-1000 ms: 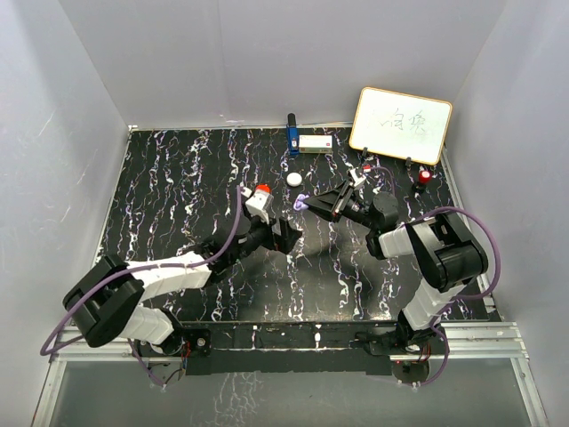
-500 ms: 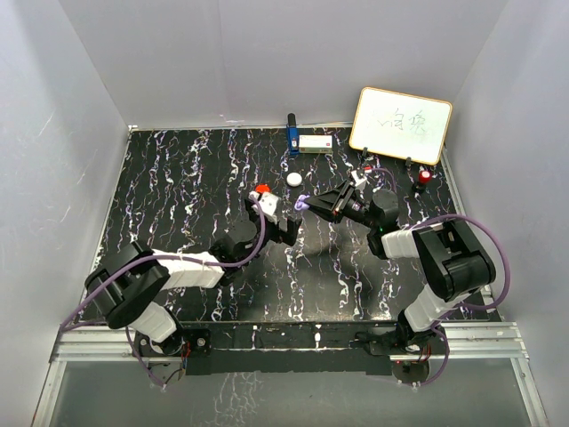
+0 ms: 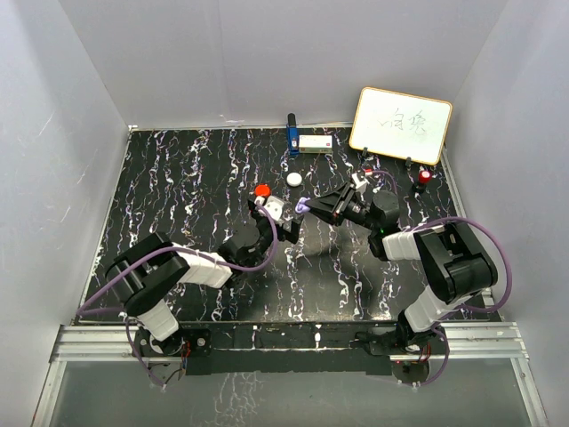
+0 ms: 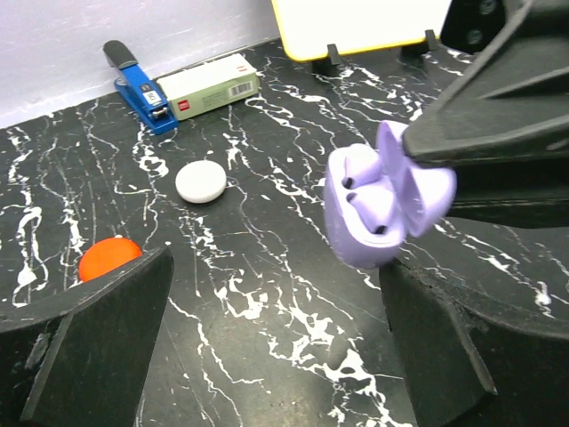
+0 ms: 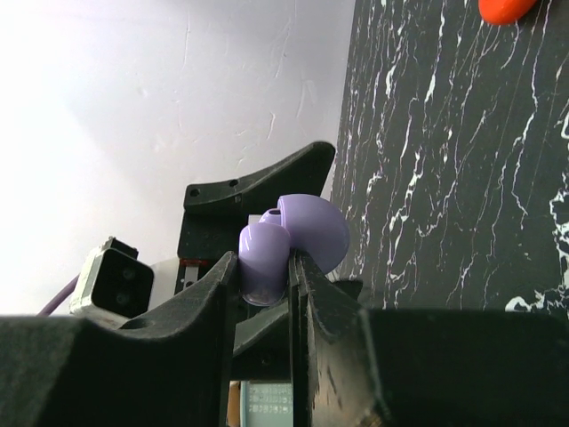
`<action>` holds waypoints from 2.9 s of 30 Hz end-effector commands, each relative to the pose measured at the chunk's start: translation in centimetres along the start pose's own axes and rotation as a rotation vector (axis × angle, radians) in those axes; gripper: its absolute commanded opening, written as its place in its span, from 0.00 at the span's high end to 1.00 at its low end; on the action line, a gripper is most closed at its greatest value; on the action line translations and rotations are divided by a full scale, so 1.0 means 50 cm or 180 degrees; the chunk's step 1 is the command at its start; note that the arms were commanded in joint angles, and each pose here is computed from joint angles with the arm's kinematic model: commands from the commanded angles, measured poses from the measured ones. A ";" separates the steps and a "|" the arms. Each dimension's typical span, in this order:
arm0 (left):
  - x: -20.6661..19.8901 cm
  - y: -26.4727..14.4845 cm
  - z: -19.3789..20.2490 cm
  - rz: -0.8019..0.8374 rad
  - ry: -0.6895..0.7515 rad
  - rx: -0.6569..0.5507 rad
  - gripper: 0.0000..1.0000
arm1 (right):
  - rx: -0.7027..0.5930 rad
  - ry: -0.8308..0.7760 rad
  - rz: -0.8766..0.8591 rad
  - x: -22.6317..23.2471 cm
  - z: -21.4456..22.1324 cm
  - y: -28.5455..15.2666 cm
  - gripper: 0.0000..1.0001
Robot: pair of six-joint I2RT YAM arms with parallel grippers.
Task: Insert the wireless bluetooth earbuds into the charging case
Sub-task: Close the charging case, then place the charging case at the center of the board, then reset both arms
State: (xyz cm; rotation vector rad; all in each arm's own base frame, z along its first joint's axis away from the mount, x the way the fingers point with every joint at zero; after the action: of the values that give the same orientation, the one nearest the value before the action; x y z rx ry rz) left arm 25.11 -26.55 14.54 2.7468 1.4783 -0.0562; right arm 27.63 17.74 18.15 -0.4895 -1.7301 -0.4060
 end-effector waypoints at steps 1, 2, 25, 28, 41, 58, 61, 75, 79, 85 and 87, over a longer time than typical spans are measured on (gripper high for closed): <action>0.011 0.012 -0.031 -0.0221 0.0085 -0.0374 0.01 | -0.0049 -0.0183 -0.0135 0.024 0.001 -0.012 1.00; 0.013 0.013 -0.033 -0.0245 0.0108 -0.0429 0.01 | -0.0051 -0.0178 -0.0128 0.022 0.002 -0.013 1.00; 0.089 -0.069 -0.022 -0.1187 -0.0577 0.0159 0.01 | -0.0143 -0.0405 0.0327 -0.034 -0.004 -0.009 1.00; 0.106 -0.122 -0.044 -0.1185 -0.1104 0.0440 0.01 | -0.0291 -0.0676 0.0679 -0.050 -0.031 0.002 1.00; 0.095 -0.203 -0.141 -0.1062 -0.1453 0.1011 0.01 | -0.0161 -0.0853 0.1493 -0.154 -0.082 0.049 1.00; 0.099 -0.220 -0.162 -0.1185 -0.1677 0.0903 0.01 | 0.0100 -0.0764 0.1771 -0.210 -0.025 0.044 0.25; 0.100 -0.219 -0.160 -0.1230 -0.1677 0.0943 0.01 | -0.0098 -0.0890 0.1750 -0.181 -0.029 0.029 0.02; 0.129 -0.257 -0.198 -0.1513 -0.1520 0.0764 0.01 | -0.1997 -0.1395 0.2492 -0.062 -0.097 -0.141 0.02; 0.135 -0.279 -0.199 -0.1537 -0.1522 0.0729 0.01 | -0.2291 -0.1448 0.2504 -0.042 -0.096 -0.175 0.02; 0.133 -0.305 -0.195 -0.1380 -0.1455 0.0823 0.01 | -0.2363 -0.1510 0.2463 -0.031 -0.085 -0.194 0.02; 0.127 -0.314 -0.189 -0.1254 -0.1448 0.0908 0.01 | -0.2366 -0.1529 0.2448 -0.029 -0.083 -0.196 0.02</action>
State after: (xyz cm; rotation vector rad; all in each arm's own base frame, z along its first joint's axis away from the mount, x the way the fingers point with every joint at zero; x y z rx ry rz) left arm 16.73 -12.73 24.11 2.2351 1.9571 -0.8806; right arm 26.21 7.74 16.75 -1.7762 -1.6270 -0.3269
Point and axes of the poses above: each gripper's point midway between its finger pads, its own y axis out along the fingers, its own x axis along the line the jaws close on, z = x × y, the point moved 8 cm from there along -y, back along the fingers, and after that the axes turned 4 degrees about -y, right-handed, at the moved point
